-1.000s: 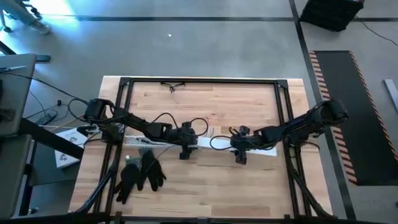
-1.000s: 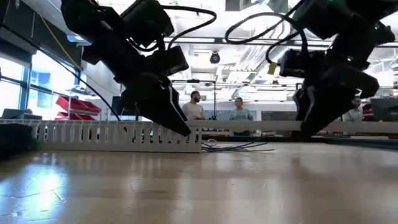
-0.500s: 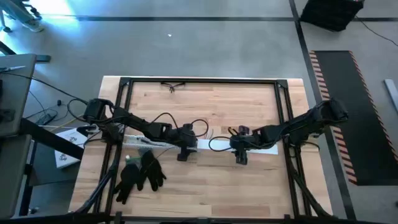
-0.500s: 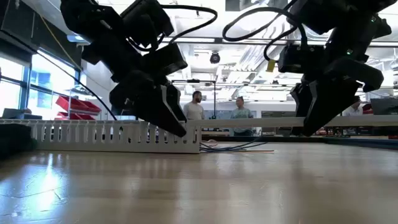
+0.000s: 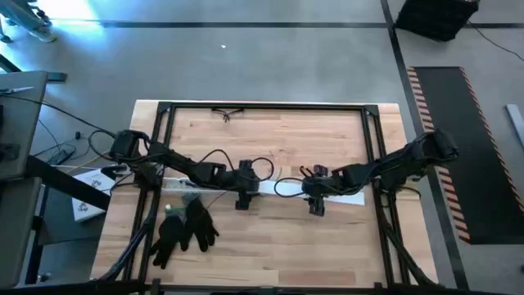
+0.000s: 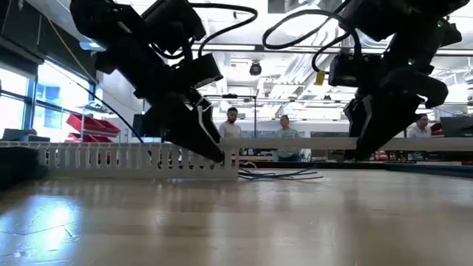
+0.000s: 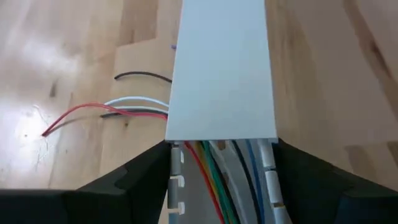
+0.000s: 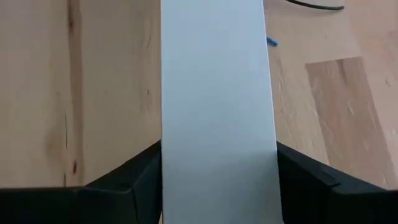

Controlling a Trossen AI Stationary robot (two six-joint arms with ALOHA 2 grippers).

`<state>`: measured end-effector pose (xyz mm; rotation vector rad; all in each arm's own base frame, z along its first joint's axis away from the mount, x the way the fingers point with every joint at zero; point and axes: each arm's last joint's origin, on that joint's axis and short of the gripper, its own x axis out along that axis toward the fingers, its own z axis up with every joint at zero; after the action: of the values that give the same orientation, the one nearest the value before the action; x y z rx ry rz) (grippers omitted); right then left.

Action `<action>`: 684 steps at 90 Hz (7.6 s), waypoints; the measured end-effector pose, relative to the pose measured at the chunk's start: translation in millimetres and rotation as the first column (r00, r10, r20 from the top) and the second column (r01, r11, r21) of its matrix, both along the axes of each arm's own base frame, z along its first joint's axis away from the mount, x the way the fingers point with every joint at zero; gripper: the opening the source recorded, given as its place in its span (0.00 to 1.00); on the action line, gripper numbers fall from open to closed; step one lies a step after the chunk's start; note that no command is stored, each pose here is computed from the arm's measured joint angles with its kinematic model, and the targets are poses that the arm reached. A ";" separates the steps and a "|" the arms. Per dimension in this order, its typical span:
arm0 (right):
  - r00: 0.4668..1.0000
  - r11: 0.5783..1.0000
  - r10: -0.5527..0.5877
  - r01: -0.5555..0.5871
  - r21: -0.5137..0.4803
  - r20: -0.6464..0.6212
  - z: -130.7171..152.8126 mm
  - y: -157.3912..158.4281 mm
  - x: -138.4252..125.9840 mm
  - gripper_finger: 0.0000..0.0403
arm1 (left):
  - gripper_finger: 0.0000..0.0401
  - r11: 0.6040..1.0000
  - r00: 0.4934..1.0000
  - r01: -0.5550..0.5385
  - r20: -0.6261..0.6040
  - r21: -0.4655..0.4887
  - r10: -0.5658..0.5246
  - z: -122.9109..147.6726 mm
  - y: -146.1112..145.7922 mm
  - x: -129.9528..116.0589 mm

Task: Ziptie cables
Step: Close the white cable duct

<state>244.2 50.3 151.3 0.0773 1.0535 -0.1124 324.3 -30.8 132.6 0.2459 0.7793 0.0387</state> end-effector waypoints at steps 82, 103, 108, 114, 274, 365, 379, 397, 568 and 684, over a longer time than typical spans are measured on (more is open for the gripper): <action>0.997 0.999 0.047 -0.046 0.023 -0.054 -10.6 2.0 1.6 0.55 | 0.73 0.980 0.984 0.062 -0.155 -0.190 -0.092 19.2 0.5 6.4; 0.997 0.998 0.061 -0.060 0.025 -0.036 -9.9 2.6 3.2 0.55 | 0.73 0.990 0.976 0.031 -0.209 -0.135 -0.059 29.7 1.8 10.0; 0.997 0.998 0.065 -0.064 0.024 -0.036 -9.9 2.7 3.1 0.55 | 0.73 0.991 0.970 0.031 -0.234 -0.130 -0.061 29.5 1.9 8.6; 0.997 0.997 0.069 -0.068 0.024 -0.037 -10.0 2.7 3.1 0.55 | 0.73 0.992 0.958 0.025 -0.281 -0.126 -0.060 27.1 2.3 4.6; 0.959 0.999 0.027 -0.031 -0.012 -0.284 5.4 5.4 44.2 0.55 | 0.57 0.962 0.981 -0.110 -0.184 -0.250 0.064 1.3 3.1 -7.2; 0.961 0.998 0.036 -0.047 -0.032 -0.274 7.2 5.0 44.8 0.55 | 0.56 0.948 0.968 -0.138 -0.241 -0.287 0.068 4.7 7.2 -8.7; 0.960 0.997 0.068 -0.058 0.043 -0.270 7.1 5.9 45.9 0.55 | 0.55 0.956 0.970 -0.144 -0.227 -0.256 0.086 4.9 4.6 -8.4; 0.956 0.994 0.076 -0.052 0.092 -0.284 5.9 3.6 46.1 0.55 | 0.55 0.966 0.983 -0.093 -0.178 -0.240 0.050 7.2 0.0 -5.2; 0.902 0.994 0.090 -0.054 0.096 -0.423 -0.9 4.4 57.4 0.55 | 0.51 0.992 0.985 -0.033 -0.171 -0.124 0.011 11.7 -18.8 -10.2; 0.991 0.992 0.013 -0.029 -0.124 -0.130 29.6 33.9 -14.5 0.73 | 0.50 0.982 0.975 -0.093 -0.214 -0.163 0.057 6.9 -9.0 -10.8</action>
<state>229.7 84.2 180.9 -0.0554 1.1742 -0.1661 313.5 -39.8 139.4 0.0559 0.9955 0.0173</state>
